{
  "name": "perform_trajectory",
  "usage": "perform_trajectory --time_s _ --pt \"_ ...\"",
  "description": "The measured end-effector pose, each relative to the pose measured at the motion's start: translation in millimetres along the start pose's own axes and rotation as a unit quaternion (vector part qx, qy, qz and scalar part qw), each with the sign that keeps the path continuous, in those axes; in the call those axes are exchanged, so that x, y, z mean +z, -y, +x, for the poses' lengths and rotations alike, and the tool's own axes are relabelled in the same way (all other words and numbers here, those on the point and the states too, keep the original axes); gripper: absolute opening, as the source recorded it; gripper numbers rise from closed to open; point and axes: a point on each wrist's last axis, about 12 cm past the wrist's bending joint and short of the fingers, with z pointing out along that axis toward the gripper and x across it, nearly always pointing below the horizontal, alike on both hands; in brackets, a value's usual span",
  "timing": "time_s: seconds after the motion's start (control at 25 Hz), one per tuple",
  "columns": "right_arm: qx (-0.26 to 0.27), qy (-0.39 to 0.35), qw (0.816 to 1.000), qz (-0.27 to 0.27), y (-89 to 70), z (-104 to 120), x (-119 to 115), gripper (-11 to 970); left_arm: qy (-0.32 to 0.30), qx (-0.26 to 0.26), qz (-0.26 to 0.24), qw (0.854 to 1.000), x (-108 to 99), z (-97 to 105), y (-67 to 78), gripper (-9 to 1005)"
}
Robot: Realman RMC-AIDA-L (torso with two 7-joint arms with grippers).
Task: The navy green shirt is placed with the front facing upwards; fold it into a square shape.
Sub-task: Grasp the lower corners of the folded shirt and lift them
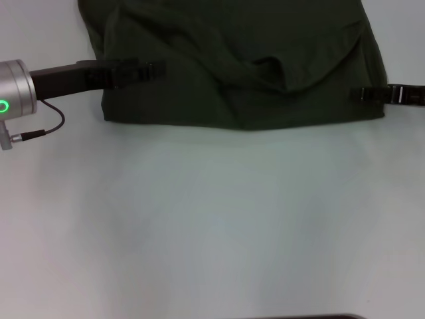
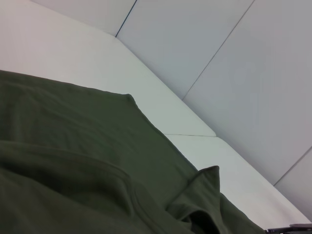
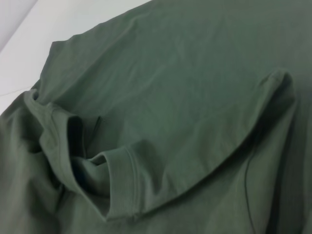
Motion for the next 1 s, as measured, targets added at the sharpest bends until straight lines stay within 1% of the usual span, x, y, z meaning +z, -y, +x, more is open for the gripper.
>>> perform_trajectory --time_s 0.6,1.0 --pt "0.006 -0.011 1.000 -0.006 -0.4 3.0 -1.3 599 -0.001 -0.004 0.001 1.000 0.3 1.5 -0.5 814" --pt "0.015 -0.010 1.000 -0.001 4.8 7.7 -6.3 191 0.000 -0.008 -0.005 1.000 -0.9 4.5 -2.3 813"
